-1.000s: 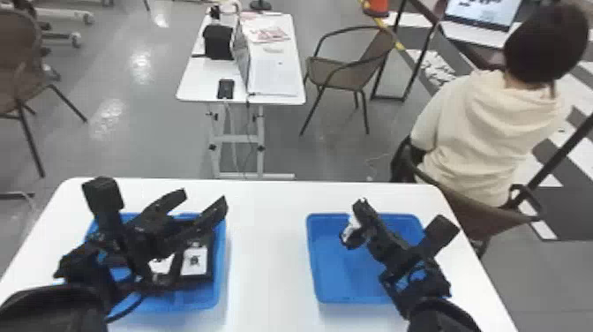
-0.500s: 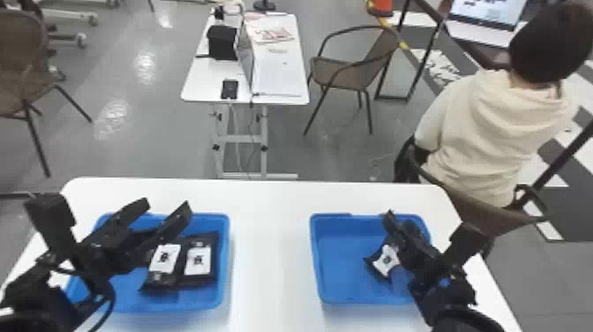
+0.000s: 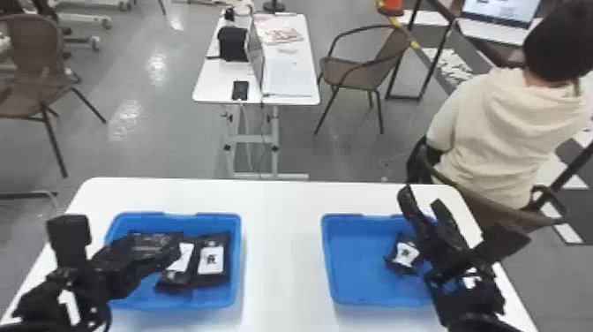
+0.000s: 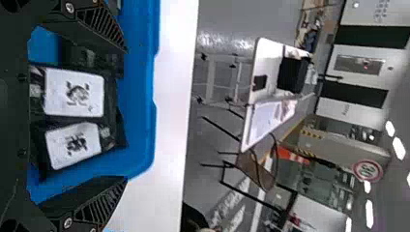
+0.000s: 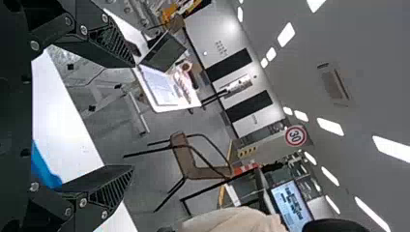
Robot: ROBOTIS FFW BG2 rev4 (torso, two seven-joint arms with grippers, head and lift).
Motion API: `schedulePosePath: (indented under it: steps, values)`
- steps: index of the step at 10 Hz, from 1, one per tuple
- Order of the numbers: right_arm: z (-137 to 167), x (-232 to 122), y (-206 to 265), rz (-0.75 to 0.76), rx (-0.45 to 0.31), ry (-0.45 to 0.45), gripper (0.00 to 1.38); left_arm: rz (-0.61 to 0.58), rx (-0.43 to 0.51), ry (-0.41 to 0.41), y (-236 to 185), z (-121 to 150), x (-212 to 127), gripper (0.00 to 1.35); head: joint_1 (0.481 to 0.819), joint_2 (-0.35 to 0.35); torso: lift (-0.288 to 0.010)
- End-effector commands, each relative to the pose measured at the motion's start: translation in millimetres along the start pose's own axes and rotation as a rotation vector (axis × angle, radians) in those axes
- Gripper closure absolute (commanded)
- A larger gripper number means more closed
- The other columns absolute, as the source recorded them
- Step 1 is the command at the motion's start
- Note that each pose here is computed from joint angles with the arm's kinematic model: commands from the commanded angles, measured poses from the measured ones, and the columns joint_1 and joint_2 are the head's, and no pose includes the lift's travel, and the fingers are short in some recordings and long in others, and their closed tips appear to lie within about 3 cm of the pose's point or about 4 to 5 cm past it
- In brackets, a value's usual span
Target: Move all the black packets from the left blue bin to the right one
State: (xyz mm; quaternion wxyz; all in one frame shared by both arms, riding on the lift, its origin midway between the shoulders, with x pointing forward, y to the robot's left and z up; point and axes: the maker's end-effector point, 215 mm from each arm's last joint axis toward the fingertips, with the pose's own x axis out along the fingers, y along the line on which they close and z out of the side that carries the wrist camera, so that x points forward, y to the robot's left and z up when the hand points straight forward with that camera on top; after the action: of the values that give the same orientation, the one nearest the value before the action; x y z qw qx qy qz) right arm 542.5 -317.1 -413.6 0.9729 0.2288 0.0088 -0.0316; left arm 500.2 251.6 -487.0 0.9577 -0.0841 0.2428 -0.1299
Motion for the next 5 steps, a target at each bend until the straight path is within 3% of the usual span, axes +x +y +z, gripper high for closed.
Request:
schedulePosePath:
  steps: [1, 5]
  values:
    - [16, 1, 16, 0.040, 0.037, -0.037, 0.29, 0.017, -0.011, 0.108, 5, -34, 15, 0.12, 0.695, -0.077, 0.000]
    - [23, 3, 39, 0.105, 0.077, -0.054, 0.29, 0.009, 0.006, 0.250, -22, -75, 68, 0.13, 0.695, -0.078, 0.000]
